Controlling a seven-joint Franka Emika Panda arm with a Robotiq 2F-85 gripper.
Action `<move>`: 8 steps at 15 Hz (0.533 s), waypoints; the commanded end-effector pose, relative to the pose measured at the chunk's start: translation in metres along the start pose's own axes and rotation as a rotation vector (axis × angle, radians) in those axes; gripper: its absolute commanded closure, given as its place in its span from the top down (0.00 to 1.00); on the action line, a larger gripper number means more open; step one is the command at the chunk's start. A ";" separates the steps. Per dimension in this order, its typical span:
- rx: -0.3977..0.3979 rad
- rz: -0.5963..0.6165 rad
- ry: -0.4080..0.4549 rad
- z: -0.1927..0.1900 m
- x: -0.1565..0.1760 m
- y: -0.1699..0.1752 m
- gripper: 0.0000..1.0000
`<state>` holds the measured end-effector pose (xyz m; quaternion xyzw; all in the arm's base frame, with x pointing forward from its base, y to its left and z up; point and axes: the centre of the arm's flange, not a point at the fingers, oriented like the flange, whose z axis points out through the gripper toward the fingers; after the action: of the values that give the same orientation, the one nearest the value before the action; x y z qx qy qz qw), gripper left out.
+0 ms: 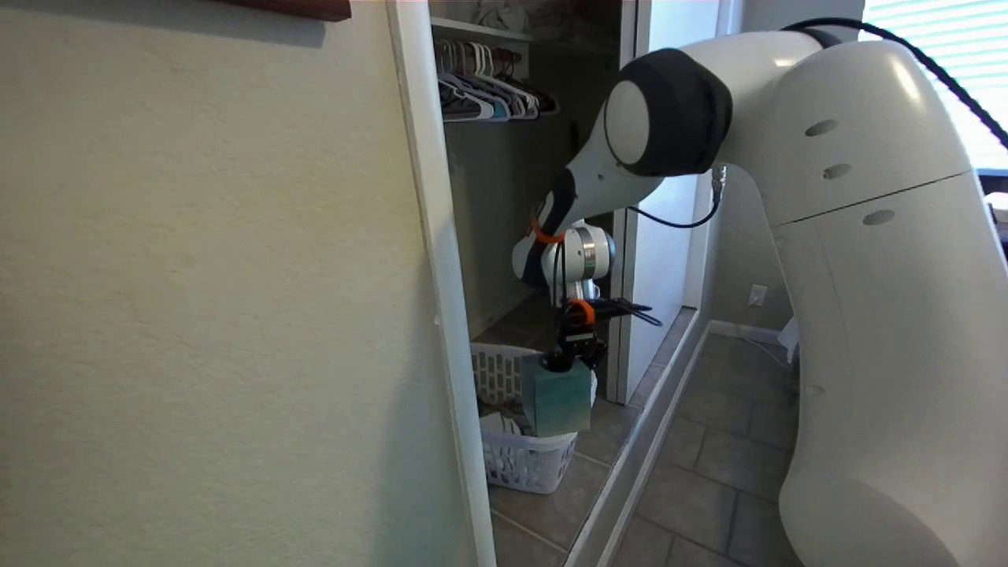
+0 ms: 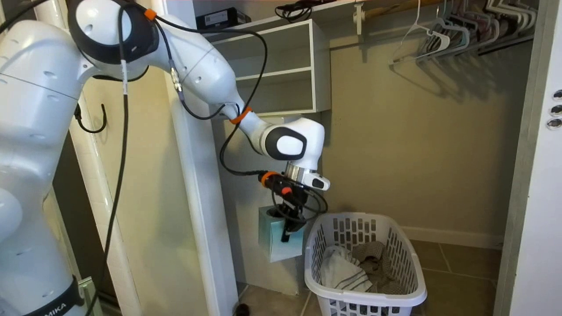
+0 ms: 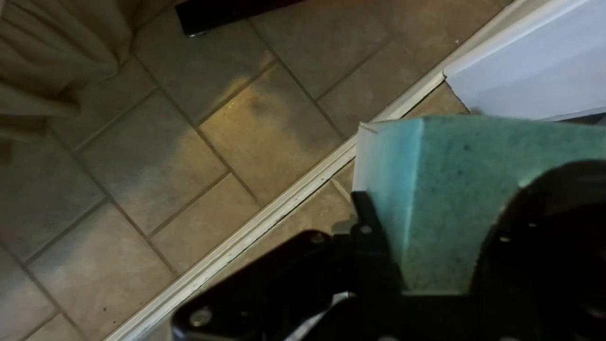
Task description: Put the tissue box on the bottom shelf in the cupboard
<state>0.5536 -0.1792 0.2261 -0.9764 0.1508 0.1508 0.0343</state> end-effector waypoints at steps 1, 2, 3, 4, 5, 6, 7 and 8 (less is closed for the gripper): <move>-0.103 -0.026 0.020 -0.082 -0.003 -0.004 0.00; -0.136 -0.032 0.033 -0.105 -0.003 -0.007 0.00; -0.161 -0.036 0.046 -0.127 -0.004 -0.010 0.00; -0.188 -0.037 0.061 -0.147 -0.005 -0.013 0.00; -0.210 -0.042 0.083 -0.169 -0.009 -0.017 0.00; -0.230 -0.050 0.114 -0.189 -0.014 -0.024 0.00; -0.252 -0.061 0.149 -0.209 -0.019 -0.032 0.00; -0.265 -0.081 0.192 -0.224 -0.025 -0.040 0.00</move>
<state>0.5958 -0.1783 0.3987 -0.9861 0.1096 0.1037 -0.0701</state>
